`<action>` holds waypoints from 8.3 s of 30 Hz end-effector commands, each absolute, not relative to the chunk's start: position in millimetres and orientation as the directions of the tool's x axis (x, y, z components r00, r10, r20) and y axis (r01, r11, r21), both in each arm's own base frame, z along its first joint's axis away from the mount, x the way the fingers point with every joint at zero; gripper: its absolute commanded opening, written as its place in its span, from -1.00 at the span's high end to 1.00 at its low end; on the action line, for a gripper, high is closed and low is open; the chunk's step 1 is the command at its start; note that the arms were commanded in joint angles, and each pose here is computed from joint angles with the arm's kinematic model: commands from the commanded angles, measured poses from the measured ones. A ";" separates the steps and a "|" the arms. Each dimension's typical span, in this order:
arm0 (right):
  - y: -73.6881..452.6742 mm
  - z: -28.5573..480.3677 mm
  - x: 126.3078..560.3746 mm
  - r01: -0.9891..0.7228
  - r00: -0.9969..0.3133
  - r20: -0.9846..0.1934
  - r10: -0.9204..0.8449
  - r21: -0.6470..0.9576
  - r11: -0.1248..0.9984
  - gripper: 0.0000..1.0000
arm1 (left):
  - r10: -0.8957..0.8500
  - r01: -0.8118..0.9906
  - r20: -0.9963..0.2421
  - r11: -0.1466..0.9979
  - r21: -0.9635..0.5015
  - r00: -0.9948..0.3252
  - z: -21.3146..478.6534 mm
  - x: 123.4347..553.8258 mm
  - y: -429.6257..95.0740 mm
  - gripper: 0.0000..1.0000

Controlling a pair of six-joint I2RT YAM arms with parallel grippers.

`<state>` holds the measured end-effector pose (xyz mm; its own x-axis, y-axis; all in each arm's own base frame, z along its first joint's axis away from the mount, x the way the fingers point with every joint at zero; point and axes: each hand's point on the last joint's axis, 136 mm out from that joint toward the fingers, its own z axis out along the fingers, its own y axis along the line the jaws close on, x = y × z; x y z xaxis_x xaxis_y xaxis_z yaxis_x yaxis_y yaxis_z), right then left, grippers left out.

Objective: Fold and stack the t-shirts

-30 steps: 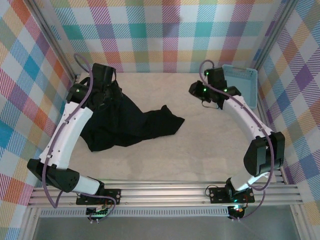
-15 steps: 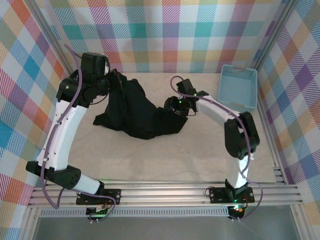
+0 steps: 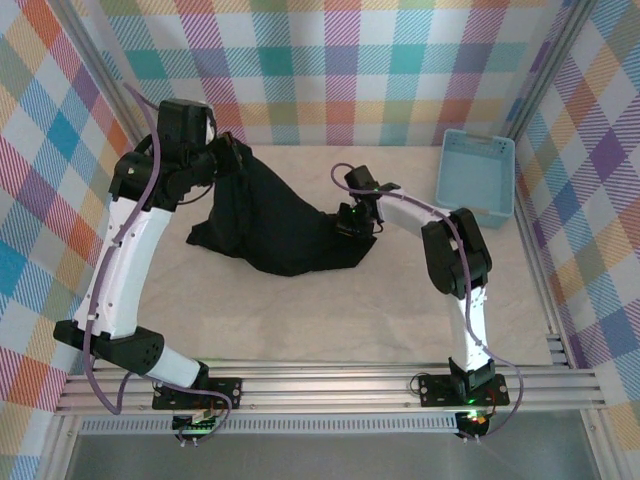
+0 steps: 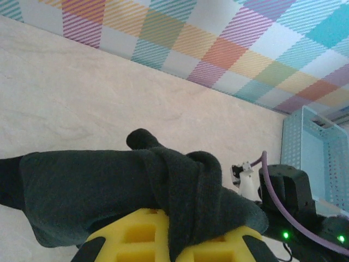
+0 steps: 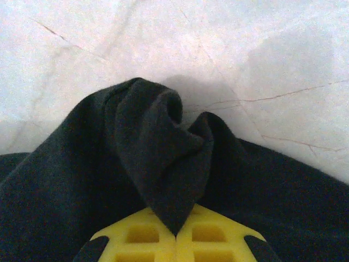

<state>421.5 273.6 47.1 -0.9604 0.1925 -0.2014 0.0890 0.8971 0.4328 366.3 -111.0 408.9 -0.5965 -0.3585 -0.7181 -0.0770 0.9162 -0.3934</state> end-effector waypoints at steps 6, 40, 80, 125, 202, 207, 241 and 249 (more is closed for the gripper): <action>260.9 155.5 370.2 -0.033 -0.895 -0.400 0.197 0.500 0.865 1.00 | -0.425 0.072 -0.832 0.875 -0.478 -0.356 508.4 355.9 -102.5 1.00; 179.6 316.9 264.1 -0.118 -0.707 -0.612 0.353 0.595 0.795 1.00 | -0.495 0.199 -0.792 0.788 -0.582 -0.359 519.9 481.4 -160.8 1.00; 206.4 114.1 362.5 0.060 -0.932 -0.287 0.221 0.480 0.875 -0.16 | -0.435 -0.371 -0.150 0.869 -0.327 -0.888 103.3 232.9 -214.6 -0.66; 206.9 309.8 380.6 -0.124 -0.803 -0.536 0.260 0.578 0.806 1.00 | -0.524 -0.334 -0.519 0.845 -0.418 -0.676 266.8 402.4 -85.0 1.00; 273.4 47.0 422.0 0.080 -0.986 -0.096 0.139 0.457 0.886 0.13 | -0.685 -0.668 -0.073 0.725 -0.165 -0.725 44.5 207.5 -135.9 -0.14; 251.8 55.3 413.6 0.096 -0.971 -0.160 0.176 0.416 0.905 1.00 | -0.754 -0.750 -0.045 0.656 -0.088 -0.655 4.0 213.6 -106.3 0.88; 200.7 90.4 367.0 0.299 -0.909 -0.133 0.396 0.455 0.839 0.13 | -0.650 -0.628 -0.215 0.760 -0.169 -0.729 116.6 284.8 -40.0 0.78; 198.8 87.6 363.8 0.285 -0.906 -0.154 0.394 0.468 0.836 0.11 | -0.651 -0.627 -0.195 0.759 -0.175 -0.734 119.2 252.1 -41.0 0.61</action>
